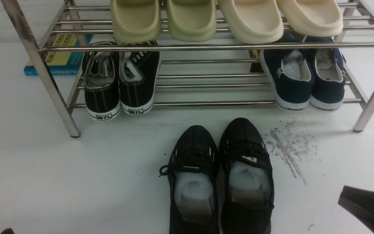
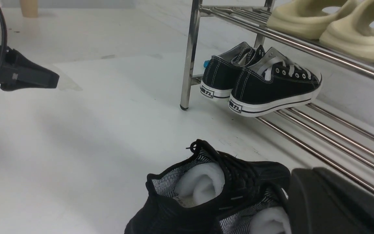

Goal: Take the shoes off the shelf with your hand on the white table.

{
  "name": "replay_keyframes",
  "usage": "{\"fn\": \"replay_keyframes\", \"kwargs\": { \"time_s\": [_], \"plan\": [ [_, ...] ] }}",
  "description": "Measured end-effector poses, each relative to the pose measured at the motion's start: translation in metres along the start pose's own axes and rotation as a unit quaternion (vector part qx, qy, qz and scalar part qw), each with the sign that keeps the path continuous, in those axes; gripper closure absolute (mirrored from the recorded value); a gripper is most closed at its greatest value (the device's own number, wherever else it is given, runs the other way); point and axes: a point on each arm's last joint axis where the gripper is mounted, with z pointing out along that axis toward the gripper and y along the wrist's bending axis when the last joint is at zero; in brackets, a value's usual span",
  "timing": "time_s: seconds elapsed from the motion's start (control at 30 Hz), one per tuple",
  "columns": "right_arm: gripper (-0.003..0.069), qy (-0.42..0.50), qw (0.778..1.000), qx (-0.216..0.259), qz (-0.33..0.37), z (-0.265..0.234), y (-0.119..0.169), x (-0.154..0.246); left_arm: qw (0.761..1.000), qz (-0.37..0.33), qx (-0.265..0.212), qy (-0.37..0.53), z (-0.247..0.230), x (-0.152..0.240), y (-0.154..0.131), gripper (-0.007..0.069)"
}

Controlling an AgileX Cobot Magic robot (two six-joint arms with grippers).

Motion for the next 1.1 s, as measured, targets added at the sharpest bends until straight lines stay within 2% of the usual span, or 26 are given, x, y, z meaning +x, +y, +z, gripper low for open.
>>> {"fn": "replay_keyframes", "kwargs": {
  "time_s": [0.23,0.37,0.4,0.43,0.57,0.63,0.77,0.97,1.1],
  "plan": [
    [0.0644,-0.007,1.000,0.012,0.023,-0.011,-0.001,0.010,1.000,0.000,0.000,0.000,0.000,0.000,0.000,0.0384],
    [0.0638,0.025,0.992,0.090,0.080,-0.024,-0.011,0.037,1.000,0.000,0.000,0.000,0.000,0.000,0.000,0.0384],
    [0.0638,0.030,0.991,0.095,0.084,-0.024,-0.012,0.039,1.000,0.000,0.000,0.000,0.000,0.000,0.000,0.0384],
    [0.0636,0.044,0.983,0.135,0.119,-0.031,-0.016,0.050,1.000,0.000,0.000,0.000,0.000,0.000,0.000,0.0384],
    [0.0631,0.067,0.955,0.225,0.181,-0.043,-0.022,0.071,1.000,0.000,0.000,0.000,0.000,0.000,0.000,0.0384],
    [0.0630,0.068,0.948,0.245,0.192,-0.046,-0.022,0.075,1.000,0.000,0.000,0.000,0.000,0.000,0.000,0.0384],
    [0.0626,0.071,0.920,0.314,0.223,-0.054,-0.025,0.092,1.000,0.000,0.000,0.000,0.000,0.000,0.000,0.0384],
    [0.0617,0.070,0.908,0.355,0.213,-0.058,-0.026,0.103,1.000,0.000,0.000,0.000,0.000,0.000,0.000,0.0384],
    [0.0613,0.085,0.910,0.357,0.194,-0.059,-0.025,0.105,1.000,0.000,0.000,0.000,0.000,0.000,0.000,0.0384]
  ]
}}
